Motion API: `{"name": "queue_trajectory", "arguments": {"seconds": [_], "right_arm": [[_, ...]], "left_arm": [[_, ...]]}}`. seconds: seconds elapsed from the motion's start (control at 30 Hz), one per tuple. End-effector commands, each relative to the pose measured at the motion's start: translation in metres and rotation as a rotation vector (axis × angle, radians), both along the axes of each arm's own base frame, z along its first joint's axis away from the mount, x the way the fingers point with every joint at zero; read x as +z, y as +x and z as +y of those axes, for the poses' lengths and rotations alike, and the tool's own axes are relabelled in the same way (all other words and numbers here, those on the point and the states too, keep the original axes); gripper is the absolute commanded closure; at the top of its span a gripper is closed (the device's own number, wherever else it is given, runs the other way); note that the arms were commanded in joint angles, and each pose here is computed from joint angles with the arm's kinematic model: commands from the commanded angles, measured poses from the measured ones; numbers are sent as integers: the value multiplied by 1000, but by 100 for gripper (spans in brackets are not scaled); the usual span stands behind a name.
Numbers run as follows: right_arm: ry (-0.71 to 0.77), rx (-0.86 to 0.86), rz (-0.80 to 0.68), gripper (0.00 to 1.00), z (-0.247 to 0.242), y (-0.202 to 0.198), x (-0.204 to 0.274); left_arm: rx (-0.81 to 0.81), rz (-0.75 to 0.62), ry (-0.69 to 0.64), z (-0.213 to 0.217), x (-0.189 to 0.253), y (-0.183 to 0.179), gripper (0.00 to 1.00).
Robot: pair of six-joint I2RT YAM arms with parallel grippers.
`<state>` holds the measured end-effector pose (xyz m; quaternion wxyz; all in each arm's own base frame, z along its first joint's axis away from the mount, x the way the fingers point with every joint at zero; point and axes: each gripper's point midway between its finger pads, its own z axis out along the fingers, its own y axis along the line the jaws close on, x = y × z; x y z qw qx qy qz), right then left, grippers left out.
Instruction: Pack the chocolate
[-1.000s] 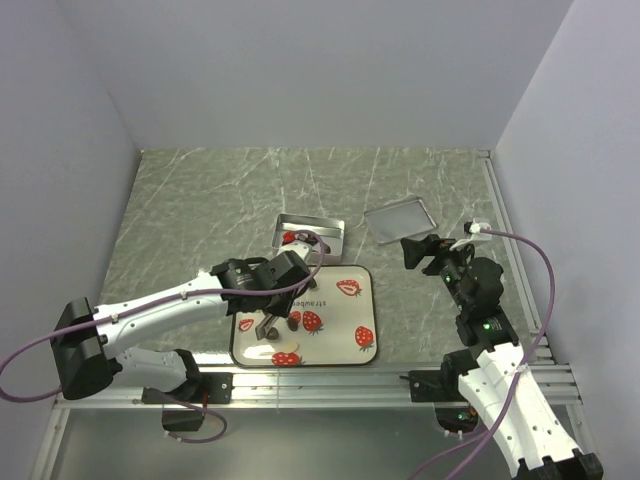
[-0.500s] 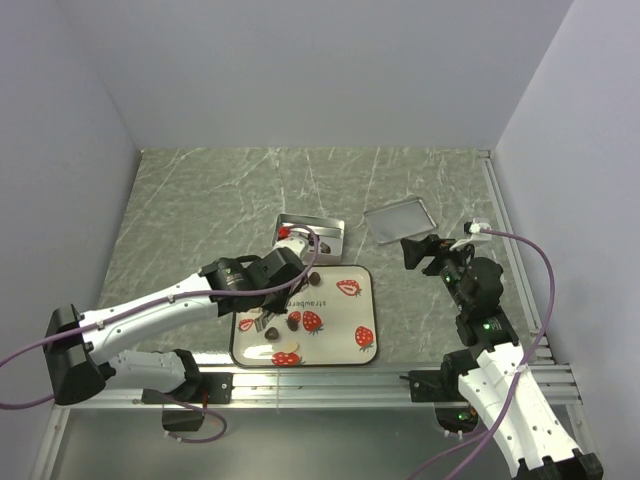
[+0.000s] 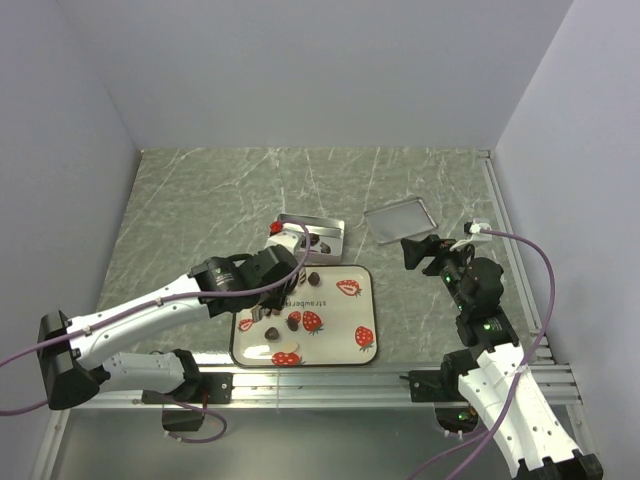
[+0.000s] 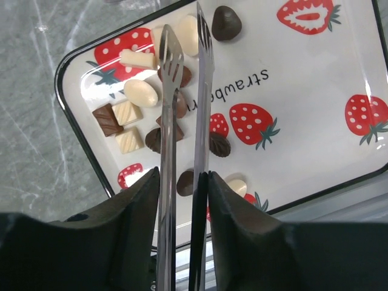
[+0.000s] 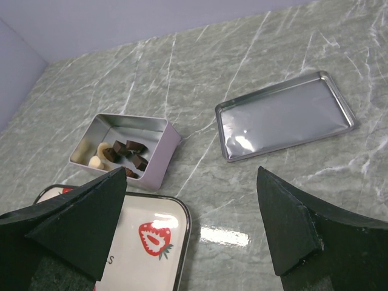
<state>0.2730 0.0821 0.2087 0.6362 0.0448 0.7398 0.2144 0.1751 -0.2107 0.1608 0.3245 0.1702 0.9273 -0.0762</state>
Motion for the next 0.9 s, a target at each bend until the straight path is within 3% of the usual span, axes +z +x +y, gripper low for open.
{"name": "queue_trajectory", "arguments": {"seconds": [0.0,0.13,0.87], "right_arm": [[-5,-10,-28,6,-3,1,6],[-3,-10,-30,6,-3,0,7],[-3,-12,-33,6,-3,0,7]], "left_arm": [[33,-69,-24,3,23,10,57],[32,-66,-12,4,19,11,52],[-30,-51,58,-10,4,19,54]]}}
